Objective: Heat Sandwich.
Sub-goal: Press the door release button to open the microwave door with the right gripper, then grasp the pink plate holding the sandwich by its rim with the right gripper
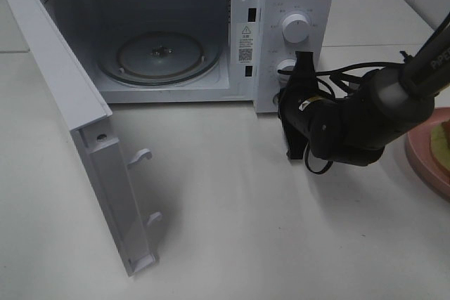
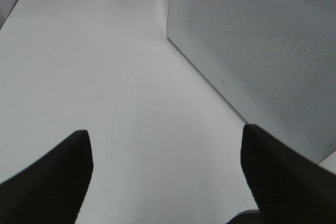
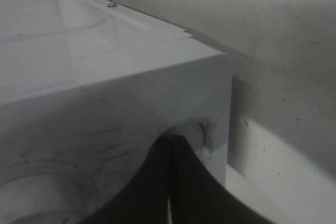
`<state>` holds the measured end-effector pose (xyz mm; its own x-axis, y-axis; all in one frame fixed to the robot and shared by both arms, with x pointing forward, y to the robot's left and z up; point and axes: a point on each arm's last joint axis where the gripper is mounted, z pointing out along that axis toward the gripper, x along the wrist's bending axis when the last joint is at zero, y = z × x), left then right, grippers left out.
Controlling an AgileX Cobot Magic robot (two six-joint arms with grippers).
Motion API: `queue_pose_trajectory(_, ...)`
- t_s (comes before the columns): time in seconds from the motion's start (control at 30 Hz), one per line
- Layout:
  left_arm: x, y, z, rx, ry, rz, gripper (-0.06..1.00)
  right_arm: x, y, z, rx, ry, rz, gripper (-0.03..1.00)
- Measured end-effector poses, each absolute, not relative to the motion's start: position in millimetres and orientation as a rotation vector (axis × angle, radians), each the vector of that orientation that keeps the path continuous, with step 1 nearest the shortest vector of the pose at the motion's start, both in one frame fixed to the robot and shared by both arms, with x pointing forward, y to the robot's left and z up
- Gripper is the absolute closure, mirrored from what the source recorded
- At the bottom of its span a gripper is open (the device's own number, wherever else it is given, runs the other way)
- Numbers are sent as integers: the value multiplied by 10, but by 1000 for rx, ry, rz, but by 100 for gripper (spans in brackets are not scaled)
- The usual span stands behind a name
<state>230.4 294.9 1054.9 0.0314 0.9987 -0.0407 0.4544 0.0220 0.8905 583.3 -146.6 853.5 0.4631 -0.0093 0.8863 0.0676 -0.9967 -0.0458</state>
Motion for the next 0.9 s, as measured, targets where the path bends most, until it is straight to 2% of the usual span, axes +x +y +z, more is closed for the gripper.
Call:
queue_pose_trajectory(0.63,2304,2949,10549,1539,1529,894,21,5364,-1632,8862,-2708,-333,-1417,95)
queue_pose_trajectory(0.9,2304,2949,10549,1539,1529,894,21,5125,-1586,9089,-2669,-807,-1254,95)
